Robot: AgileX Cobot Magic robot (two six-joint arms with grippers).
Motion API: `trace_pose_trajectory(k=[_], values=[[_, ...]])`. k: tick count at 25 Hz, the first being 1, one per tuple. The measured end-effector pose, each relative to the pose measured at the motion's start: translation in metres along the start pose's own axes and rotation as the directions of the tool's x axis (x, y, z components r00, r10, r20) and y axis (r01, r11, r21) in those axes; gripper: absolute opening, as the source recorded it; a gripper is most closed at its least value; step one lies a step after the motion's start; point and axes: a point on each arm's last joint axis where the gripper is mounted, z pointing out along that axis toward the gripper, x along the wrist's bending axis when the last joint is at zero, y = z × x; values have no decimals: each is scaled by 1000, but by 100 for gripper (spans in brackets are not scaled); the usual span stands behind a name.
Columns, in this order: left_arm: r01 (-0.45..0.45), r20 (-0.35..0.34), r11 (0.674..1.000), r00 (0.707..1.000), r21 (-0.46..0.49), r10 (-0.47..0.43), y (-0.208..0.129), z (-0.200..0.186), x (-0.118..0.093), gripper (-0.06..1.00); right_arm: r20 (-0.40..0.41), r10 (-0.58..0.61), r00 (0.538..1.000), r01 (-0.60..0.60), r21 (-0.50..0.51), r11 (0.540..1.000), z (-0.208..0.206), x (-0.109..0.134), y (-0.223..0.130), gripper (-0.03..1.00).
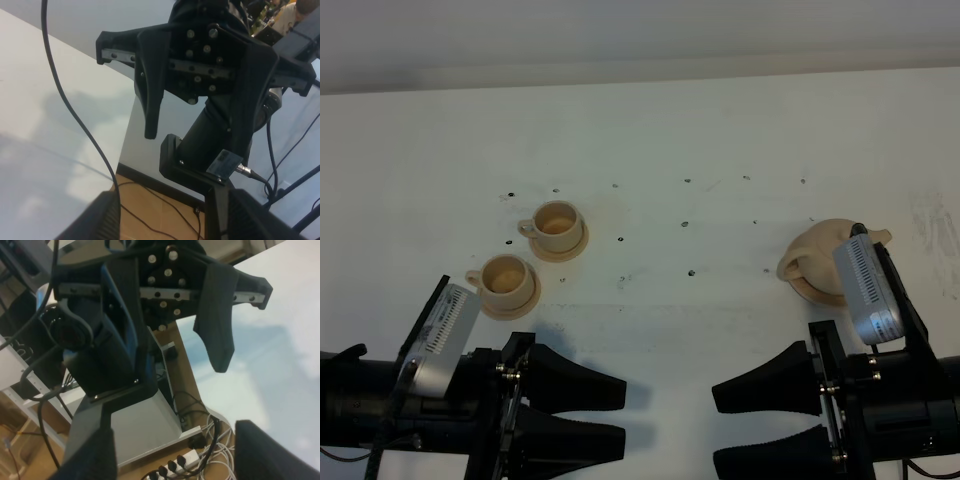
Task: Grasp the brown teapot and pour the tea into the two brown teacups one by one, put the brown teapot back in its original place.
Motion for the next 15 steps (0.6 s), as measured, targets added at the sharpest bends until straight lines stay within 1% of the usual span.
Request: trace_pose_trajectory(k=[15], values=[[0,0,1000,1000,0,0,0,0,0,47,0,0,1000,0,0,1000,0,0,0,54]])
